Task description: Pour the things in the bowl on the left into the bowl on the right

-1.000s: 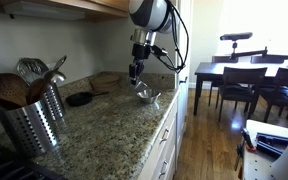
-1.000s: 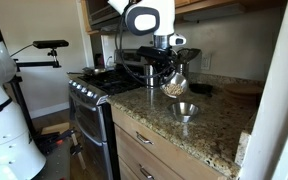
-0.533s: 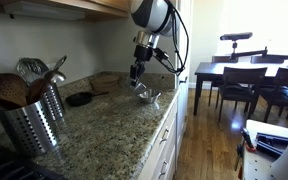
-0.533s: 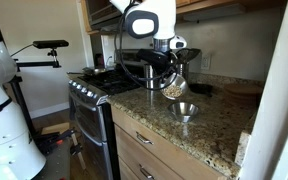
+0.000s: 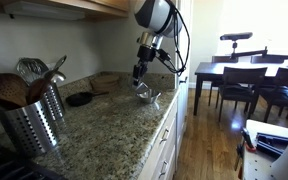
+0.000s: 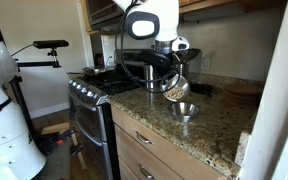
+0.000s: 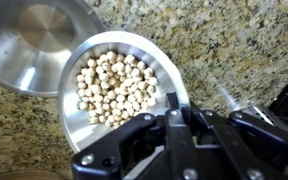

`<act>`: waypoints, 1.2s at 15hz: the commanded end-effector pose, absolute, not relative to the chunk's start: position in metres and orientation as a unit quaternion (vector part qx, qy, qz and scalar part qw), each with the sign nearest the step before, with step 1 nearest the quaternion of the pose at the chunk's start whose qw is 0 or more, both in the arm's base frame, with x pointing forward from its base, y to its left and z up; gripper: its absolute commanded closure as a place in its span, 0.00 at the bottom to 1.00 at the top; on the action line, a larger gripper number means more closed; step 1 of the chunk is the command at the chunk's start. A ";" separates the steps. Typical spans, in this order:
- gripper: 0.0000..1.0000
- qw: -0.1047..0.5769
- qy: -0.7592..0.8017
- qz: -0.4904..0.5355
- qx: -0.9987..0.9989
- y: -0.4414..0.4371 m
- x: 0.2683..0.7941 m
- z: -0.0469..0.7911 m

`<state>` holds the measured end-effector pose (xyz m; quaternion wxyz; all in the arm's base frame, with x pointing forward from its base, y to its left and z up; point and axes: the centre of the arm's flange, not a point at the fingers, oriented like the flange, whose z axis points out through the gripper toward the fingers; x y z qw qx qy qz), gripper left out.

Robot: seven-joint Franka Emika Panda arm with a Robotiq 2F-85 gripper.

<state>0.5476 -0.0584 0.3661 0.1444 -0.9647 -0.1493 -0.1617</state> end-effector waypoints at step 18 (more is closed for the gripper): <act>0.93 0.193 -0.171 -0.286 -0.923 -0.085 0.516 0.360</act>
